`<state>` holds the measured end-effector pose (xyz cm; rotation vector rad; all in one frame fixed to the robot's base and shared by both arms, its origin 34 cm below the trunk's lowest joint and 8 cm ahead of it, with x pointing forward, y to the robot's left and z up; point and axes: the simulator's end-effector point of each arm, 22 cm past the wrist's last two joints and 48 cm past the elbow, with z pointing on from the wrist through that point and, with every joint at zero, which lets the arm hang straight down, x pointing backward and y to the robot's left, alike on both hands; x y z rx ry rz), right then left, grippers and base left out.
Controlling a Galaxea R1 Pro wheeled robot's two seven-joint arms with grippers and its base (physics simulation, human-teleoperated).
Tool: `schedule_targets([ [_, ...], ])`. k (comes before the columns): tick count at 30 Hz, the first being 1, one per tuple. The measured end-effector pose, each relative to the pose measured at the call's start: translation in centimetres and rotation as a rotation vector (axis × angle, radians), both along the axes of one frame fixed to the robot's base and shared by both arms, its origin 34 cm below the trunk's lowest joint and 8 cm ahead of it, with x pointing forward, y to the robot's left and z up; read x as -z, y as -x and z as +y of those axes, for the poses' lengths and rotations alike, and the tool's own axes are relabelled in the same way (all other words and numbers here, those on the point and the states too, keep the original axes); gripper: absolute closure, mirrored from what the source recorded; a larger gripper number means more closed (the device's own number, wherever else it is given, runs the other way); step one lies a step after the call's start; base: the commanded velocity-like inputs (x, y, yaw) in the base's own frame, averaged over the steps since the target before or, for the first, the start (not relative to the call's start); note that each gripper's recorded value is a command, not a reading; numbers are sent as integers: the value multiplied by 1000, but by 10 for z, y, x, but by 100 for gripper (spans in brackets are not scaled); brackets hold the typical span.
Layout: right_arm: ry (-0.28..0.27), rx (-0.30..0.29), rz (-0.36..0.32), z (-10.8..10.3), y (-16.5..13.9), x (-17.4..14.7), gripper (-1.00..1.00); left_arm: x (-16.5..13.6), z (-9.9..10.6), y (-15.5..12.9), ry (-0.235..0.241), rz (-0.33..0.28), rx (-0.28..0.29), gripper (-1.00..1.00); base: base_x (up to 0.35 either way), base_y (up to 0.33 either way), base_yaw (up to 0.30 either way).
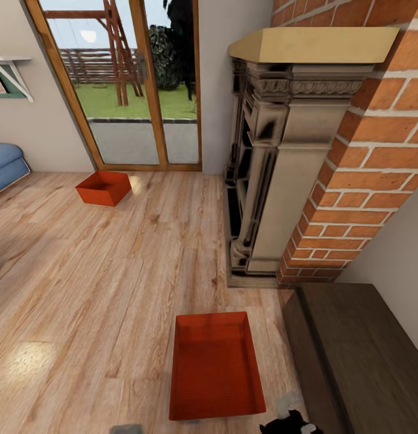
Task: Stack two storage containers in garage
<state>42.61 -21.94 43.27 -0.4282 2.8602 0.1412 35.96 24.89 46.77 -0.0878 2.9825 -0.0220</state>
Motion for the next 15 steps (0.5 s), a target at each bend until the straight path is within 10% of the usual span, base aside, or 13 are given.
schedule_targets([
  [15,60,86,-209,-20,-185,-55,-100,-16,-65,-189,82,-111,14,-100,0,0,0],
])
